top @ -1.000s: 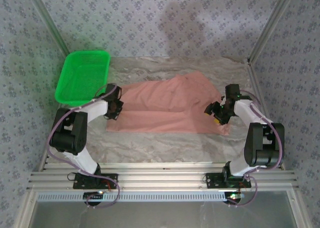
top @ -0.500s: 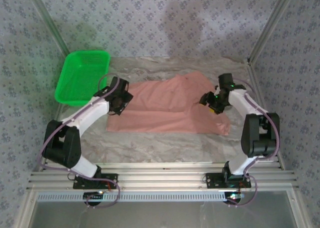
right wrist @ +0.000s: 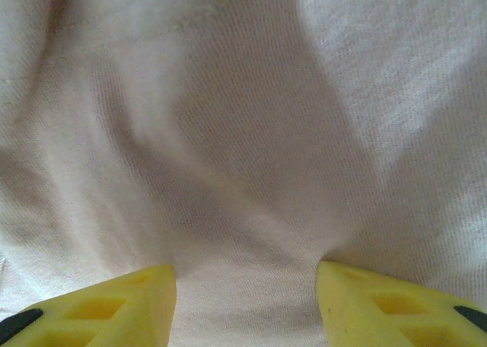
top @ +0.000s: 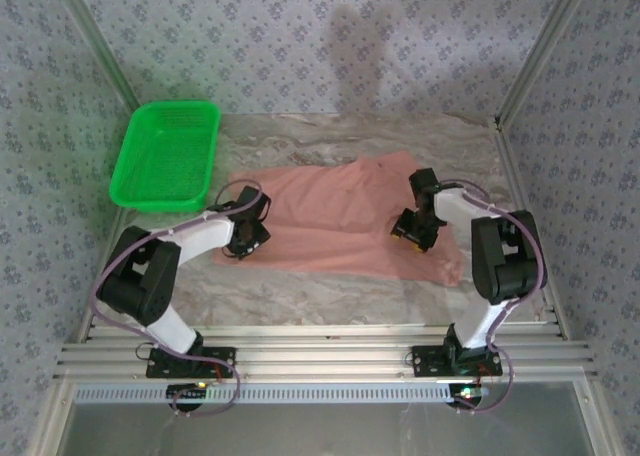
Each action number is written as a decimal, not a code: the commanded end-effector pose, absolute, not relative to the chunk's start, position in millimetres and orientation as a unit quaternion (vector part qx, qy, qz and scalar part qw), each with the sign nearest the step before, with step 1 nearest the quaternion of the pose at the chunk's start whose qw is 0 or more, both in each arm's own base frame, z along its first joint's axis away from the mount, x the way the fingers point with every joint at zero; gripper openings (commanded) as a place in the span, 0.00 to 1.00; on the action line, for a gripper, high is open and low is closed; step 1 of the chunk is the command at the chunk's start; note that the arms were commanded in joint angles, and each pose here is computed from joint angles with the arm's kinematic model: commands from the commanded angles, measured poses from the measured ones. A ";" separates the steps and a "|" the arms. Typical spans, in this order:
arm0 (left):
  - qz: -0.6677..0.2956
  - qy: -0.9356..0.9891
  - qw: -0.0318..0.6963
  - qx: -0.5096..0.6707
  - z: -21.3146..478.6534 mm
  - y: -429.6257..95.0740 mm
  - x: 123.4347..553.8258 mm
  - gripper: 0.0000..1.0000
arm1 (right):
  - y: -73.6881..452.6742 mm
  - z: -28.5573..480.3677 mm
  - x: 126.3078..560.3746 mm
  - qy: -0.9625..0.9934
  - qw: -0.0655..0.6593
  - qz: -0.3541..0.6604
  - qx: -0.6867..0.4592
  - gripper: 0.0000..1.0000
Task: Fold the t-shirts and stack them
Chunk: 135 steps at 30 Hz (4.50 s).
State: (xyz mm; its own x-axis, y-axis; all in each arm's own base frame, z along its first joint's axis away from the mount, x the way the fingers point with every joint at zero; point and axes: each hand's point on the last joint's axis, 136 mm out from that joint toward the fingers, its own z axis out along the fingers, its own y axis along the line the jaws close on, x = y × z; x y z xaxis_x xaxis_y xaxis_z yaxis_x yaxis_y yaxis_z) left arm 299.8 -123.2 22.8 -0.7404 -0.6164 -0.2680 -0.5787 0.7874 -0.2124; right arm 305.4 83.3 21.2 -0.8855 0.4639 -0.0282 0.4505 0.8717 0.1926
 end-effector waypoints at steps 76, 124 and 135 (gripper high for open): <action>-0.100 0.950 0.164 -0.247 82.7 -88.7 395.6 0.68 | 143.4 135.3 504.1 0.950 0.261 0.156 -0.077 0.00; -0.165 0.926 0.284 -0.184 155.3 -89.6 345.3 0.79 | 133.1 52.2 375.8 0.960 0.084 0.263 0.044 0.47; -0.143 0.916 0.330 -0.180 186.9 -70.0 344.7 0.87 | 135.2 32.7 387.8 0.959 0.073 0.268 0.058 0.31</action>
State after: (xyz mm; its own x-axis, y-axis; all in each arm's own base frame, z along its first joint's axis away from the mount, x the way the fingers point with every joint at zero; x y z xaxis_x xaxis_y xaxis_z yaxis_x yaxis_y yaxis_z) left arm 342.4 -80.0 176.4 -0.7337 -0.4350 -0.5219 -0.2319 0.8824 -0.4094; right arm 377.6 134.2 30.2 -0.9847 0.1398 -0.1037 0.0681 0.8576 0.5099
